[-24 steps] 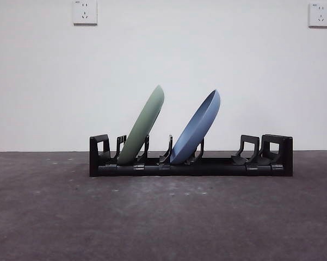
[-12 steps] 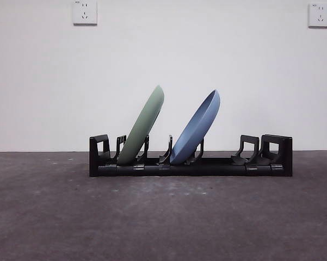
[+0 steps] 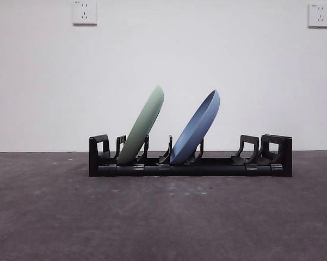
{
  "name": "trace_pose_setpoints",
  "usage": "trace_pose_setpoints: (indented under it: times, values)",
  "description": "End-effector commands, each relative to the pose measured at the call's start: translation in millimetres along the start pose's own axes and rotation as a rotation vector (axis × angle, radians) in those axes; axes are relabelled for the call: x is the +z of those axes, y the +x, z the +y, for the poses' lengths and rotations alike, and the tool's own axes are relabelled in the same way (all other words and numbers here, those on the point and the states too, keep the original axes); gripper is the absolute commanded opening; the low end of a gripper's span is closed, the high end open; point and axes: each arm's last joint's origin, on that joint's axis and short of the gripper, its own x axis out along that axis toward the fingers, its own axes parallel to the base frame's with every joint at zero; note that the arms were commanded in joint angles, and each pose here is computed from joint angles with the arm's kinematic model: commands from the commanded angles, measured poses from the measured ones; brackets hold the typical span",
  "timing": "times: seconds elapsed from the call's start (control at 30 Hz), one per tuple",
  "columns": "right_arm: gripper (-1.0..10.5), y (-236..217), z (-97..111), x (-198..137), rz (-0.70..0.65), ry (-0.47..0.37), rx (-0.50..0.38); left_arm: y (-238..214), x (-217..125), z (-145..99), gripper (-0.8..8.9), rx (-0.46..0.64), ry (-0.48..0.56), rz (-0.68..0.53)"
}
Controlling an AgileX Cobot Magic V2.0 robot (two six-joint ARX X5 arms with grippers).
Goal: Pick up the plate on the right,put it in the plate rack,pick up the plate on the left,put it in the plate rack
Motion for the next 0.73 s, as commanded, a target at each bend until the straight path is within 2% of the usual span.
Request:
trace_pose_setpoints:
  times: [0.03, 0.23, 0.43, 0.73]
  values:
    - [0.0, 3, 0, -39, -0.002, -0.005, -0.033, 1, -3, 0, -0.04, 0.003, -0.011, 0.005]
    - [0.0, 9, 6, -123, -0.034, 0.015, -0.039, 1, -3, 0, -0.04, 0.003, -0.011, 0.005]
    - [0.0, 14, 11, -195, 0.006, 0.035, -0.041, 1, -3, 0, -0.04, 0.003, -0.011, 0.005]
    - [0.0, 16, 15, -253, 0.078, 0.079, -0.052, 1, -3, 0, -0.04, 0.003, -0.011, 0.005]
